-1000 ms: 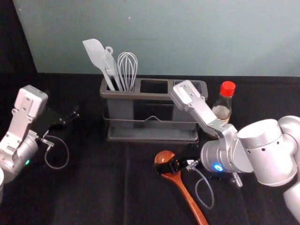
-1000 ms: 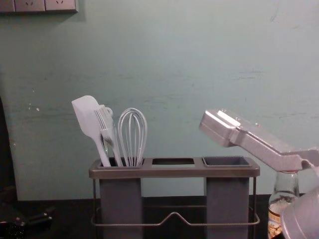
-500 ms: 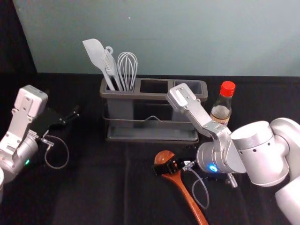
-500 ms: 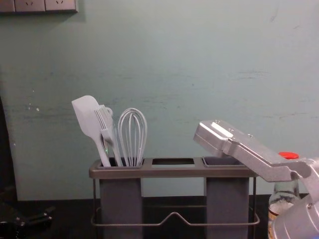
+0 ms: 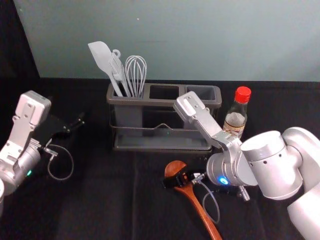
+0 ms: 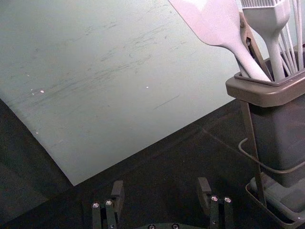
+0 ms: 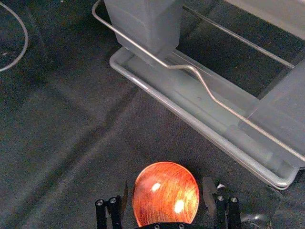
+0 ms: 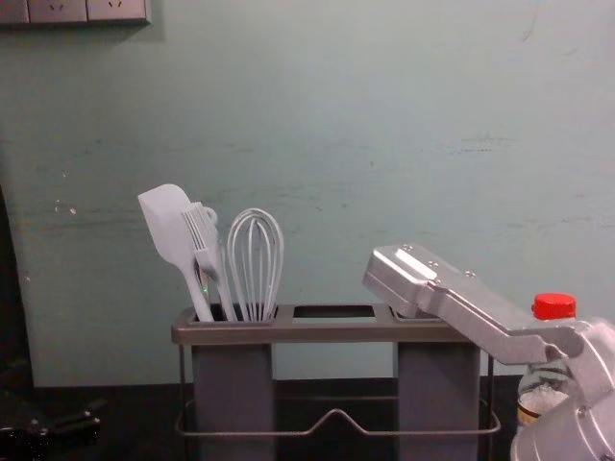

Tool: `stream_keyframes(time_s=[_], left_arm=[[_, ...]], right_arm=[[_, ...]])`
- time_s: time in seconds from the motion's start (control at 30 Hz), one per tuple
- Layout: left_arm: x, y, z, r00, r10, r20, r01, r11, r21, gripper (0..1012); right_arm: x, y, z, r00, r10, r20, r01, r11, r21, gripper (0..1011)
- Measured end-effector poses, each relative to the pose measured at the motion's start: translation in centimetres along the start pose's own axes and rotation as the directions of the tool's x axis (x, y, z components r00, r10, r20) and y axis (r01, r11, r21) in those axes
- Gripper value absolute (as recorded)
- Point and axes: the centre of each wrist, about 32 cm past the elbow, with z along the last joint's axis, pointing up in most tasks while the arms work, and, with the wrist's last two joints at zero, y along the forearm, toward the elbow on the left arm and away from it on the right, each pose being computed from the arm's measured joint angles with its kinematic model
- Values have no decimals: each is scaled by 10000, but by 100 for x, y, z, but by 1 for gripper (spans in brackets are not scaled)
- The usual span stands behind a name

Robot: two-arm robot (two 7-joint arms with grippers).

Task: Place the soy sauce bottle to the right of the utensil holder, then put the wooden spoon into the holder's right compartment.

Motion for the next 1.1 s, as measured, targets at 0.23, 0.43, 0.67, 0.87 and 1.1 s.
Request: stream_keyframes(time_s=[0.23,0.43,0.67,0.87,1.1], left_arm=[[0,0,0,10000,1,0,-1,10000,0,1005],[0,0,0,10000,0,0,0,10000,0,1005],[0,0,0,10000,1,0,-1,10000,0,1005],[0,0,0,10000,1,0,-1,10000,0,1005],[0,0,0,10000,0,0,0,10000,0,1005]], right_arm=[[-7,27,-9,10000,-50,41,50,10000,-61,1000],[0,45,-15,10000,-20,70,20,10000,-80,1002],[-1,41,-14,10000,-22,70,22,10000,-76,1000],[-2,38,-14,10000,-37,64,37,10000,-74,1000],[-3,36,-13,10000,-37,52,37,10000,-73,854]])
